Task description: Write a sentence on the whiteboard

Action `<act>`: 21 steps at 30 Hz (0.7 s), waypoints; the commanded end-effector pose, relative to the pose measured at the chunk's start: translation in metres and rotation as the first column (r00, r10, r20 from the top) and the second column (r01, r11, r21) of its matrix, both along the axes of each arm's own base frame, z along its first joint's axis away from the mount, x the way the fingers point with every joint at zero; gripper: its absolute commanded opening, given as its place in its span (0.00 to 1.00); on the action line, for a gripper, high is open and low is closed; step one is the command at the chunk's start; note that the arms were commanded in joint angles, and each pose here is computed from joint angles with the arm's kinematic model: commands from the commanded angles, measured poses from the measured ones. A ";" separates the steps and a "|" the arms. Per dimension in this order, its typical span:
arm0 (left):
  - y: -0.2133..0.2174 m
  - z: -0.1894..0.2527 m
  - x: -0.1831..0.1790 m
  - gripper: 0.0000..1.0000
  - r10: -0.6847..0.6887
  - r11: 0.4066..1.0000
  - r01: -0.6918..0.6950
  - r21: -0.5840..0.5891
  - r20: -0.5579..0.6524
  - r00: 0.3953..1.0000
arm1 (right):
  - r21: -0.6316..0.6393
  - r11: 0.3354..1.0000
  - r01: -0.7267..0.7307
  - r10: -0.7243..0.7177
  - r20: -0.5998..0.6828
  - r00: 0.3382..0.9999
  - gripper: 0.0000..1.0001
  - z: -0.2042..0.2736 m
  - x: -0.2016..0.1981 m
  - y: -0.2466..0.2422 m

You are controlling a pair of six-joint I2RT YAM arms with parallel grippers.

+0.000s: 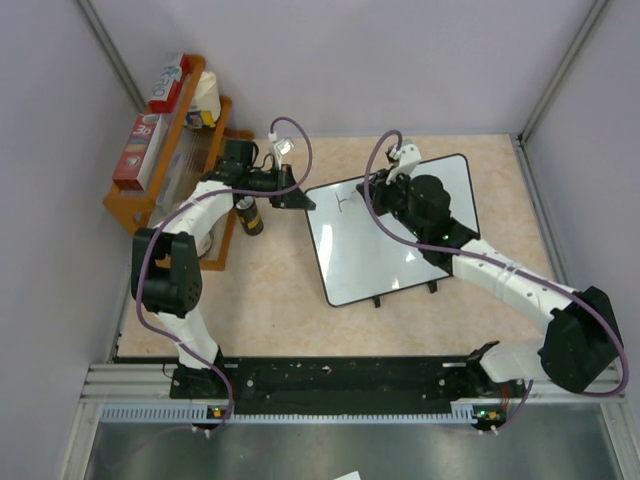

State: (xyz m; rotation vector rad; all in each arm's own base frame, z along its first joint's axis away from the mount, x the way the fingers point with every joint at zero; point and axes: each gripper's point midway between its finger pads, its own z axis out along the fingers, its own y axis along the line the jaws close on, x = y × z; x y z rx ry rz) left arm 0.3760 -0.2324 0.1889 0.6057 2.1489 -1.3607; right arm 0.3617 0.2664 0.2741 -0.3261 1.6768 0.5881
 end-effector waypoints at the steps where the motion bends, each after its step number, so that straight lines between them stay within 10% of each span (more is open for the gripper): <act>1: 0.002 -0.020 0.009 0.00 0.004 0.989 -0.028 0.145 0.160 0.987 | 0.064 0.998 0.007 -0.013 0.093 0.996 0.00 0.046 -0.004 -0.007; 21: 0.002 -0.023 0.009 0.00 0.002 0.989 -0.026 0.148 0.157 0.988 | 0.064 0.998 0.023 -0.030 0.114 0.993 0.00 0.057 0.011 0.001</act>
